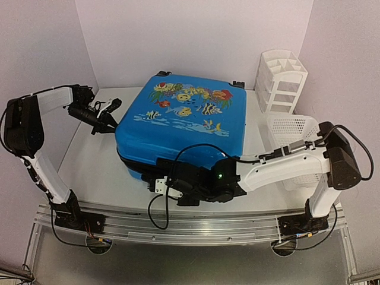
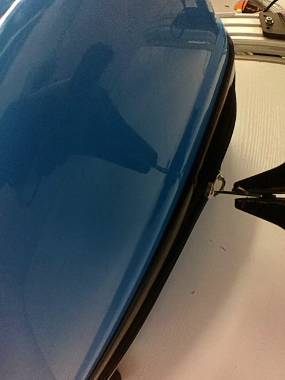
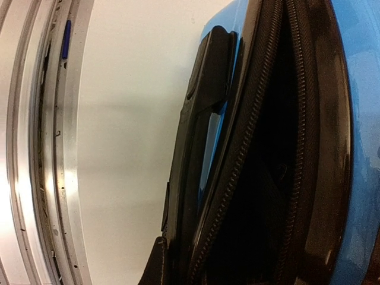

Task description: Open, take out, and arrange the luggage

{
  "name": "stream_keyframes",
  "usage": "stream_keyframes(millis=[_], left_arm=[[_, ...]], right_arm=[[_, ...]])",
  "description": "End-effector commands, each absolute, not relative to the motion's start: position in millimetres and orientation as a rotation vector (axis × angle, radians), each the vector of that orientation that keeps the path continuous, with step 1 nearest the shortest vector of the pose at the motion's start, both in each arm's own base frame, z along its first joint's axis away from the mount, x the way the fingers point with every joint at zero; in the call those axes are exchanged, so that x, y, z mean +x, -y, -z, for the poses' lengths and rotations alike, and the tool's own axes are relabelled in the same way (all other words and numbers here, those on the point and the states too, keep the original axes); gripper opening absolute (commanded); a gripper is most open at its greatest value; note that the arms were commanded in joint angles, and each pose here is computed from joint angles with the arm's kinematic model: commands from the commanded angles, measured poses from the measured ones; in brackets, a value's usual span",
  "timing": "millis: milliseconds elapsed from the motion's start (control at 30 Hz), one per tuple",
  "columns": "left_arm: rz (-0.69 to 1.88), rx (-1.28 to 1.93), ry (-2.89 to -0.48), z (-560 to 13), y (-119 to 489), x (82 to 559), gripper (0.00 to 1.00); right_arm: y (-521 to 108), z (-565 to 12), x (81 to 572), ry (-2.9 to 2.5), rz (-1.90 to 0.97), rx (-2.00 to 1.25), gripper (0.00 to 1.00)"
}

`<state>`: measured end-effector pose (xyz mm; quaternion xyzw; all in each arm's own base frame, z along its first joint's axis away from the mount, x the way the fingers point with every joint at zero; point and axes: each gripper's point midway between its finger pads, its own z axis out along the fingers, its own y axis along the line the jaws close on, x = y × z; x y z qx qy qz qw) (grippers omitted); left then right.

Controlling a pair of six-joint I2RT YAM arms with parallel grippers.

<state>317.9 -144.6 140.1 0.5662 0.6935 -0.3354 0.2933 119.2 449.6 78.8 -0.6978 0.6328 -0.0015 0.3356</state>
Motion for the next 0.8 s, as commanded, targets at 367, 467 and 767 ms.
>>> stream_keyframes(millis=[367, 467, 767], left_arm=[[0.498, 1.502, -1.552, -203.8, 129.5, 429.1, 0.00], [0.483, 1.503, -1.545, -205.9, 129.0, 436.4, 0.00], [0.452, 1.491, -1.554, -211.5, 119.5, 443.8, 0.00]], right_arm=[[-256.4, -29.6, -12.8, -1.591, 0.198, -2.747, 0.00], [-234.4, -32.0, -7.1, -1.580, 0.258, -2.762, 0.00], [-171.3, -36.8, 27.1, -1.516, 0.579, -2.745, 0.00]])
